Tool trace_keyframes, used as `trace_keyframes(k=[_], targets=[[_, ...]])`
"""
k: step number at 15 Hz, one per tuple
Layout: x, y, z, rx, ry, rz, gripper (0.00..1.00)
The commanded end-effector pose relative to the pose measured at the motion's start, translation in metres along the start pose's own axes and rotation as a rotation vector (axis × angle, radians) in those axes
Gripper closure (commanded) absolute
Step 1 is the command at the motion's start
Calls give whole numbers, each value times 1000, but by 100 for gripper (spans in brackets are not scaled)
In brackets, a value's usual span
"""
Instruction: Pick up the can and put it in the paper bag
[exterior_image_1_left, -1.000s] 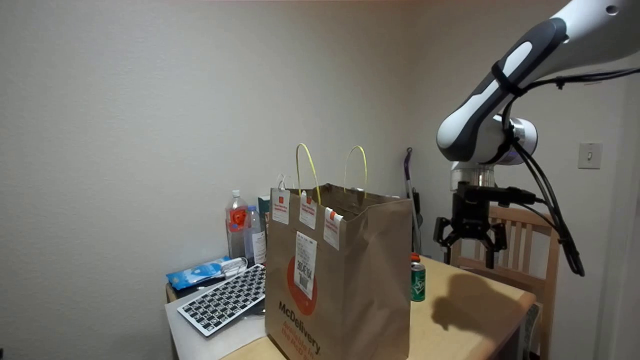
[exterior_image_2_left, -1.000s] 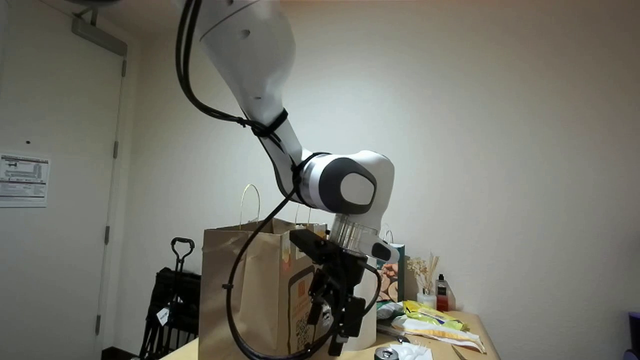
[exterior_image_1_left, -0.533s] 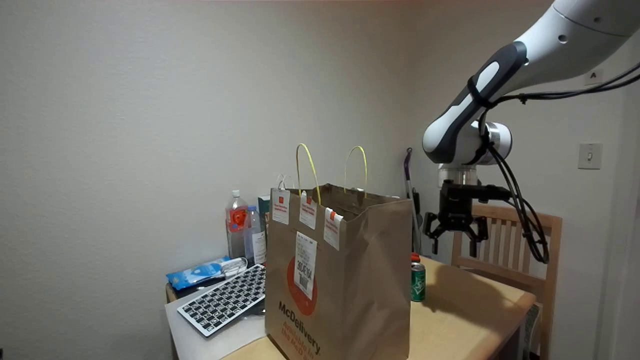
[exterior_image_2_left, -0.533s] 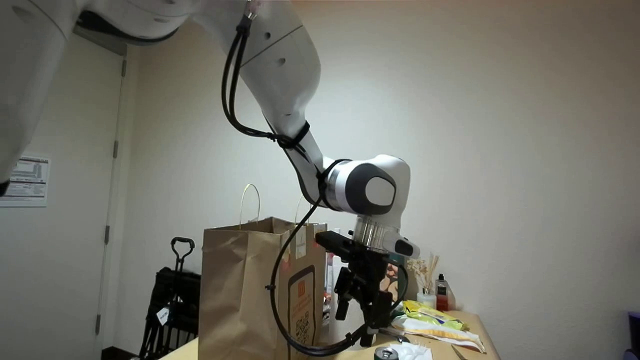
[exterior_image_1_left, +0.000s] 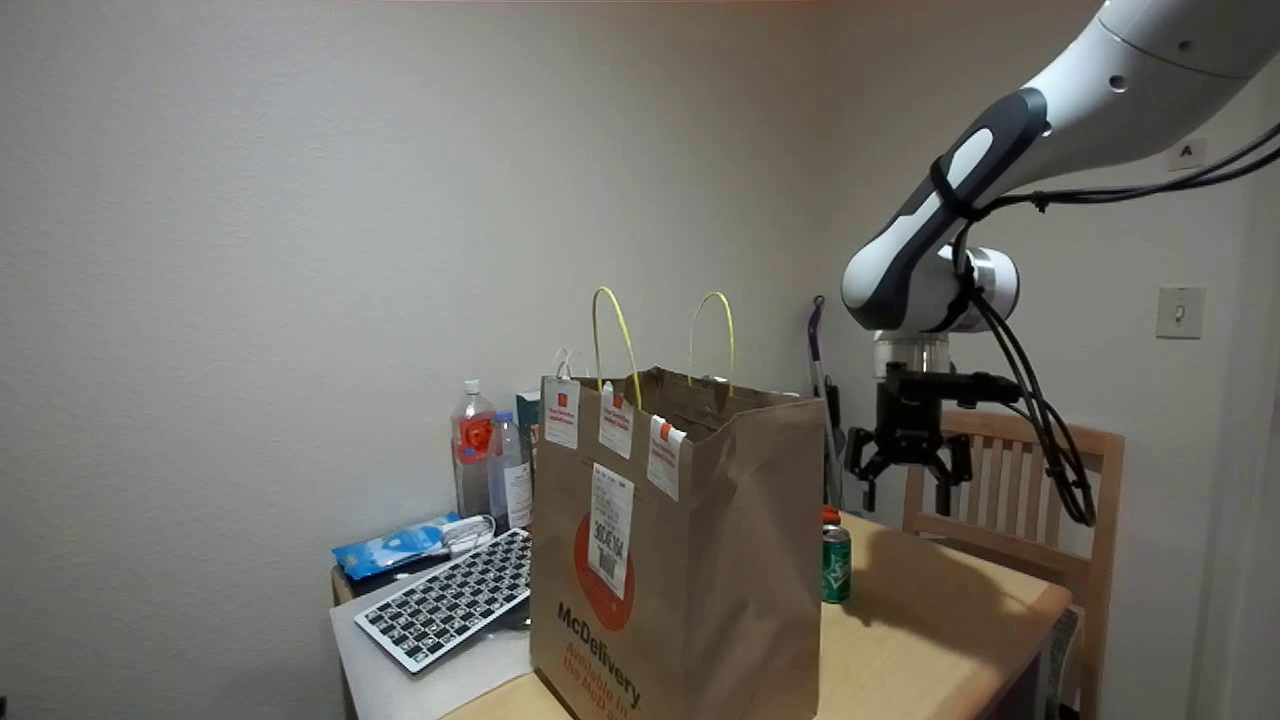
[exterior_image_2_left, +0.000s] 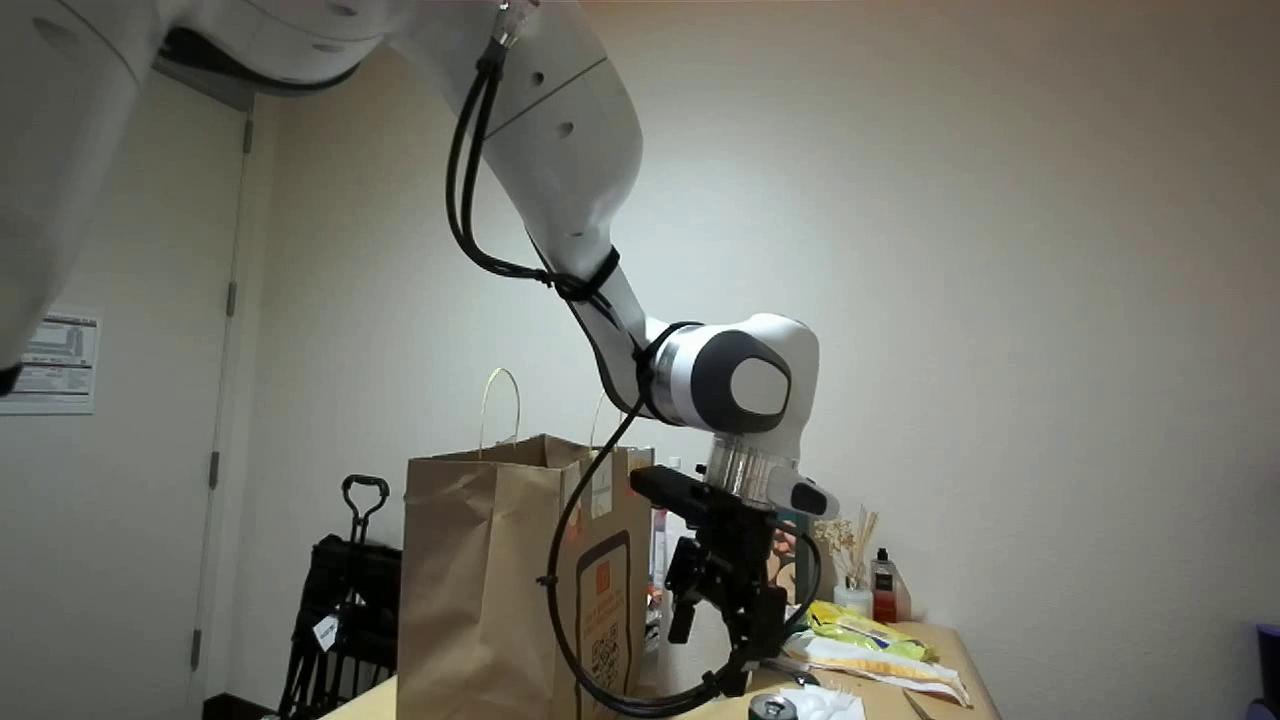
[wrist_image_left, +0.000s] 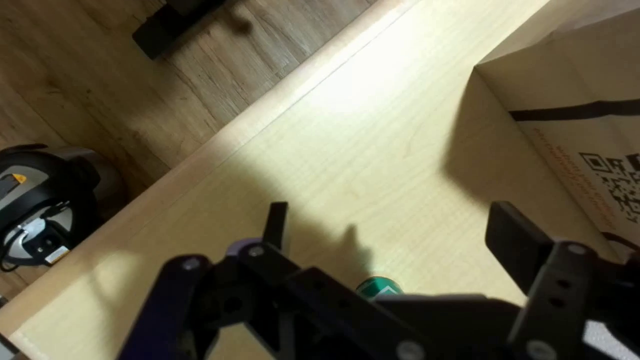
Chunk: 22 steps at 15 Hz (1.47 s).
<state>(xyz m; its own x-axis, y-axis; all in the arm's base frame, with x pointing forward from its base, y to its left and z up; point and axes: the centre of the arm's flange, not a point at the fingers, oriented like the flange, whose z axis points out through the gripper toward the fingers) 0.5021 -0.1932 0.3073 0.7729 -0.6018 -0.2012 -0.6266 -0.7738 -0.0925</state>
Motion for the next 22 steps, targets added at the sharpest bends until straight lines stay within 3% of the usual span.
trace_keyframes(k=[1,4,6,7,14,18,22], targets=[[39,-7,7,-55,-53,-181,0],[67,-17,16,-112,-104,-305,0],[86,-27,22,-127,-119,-324,0],[53,-21,20,-102,-91,-277,0],[75,-29,31,-118,-101,-290,0],[100,-40,45,-56,-69,-318,0],[133,-47,55,-49,-51,-354,0]])
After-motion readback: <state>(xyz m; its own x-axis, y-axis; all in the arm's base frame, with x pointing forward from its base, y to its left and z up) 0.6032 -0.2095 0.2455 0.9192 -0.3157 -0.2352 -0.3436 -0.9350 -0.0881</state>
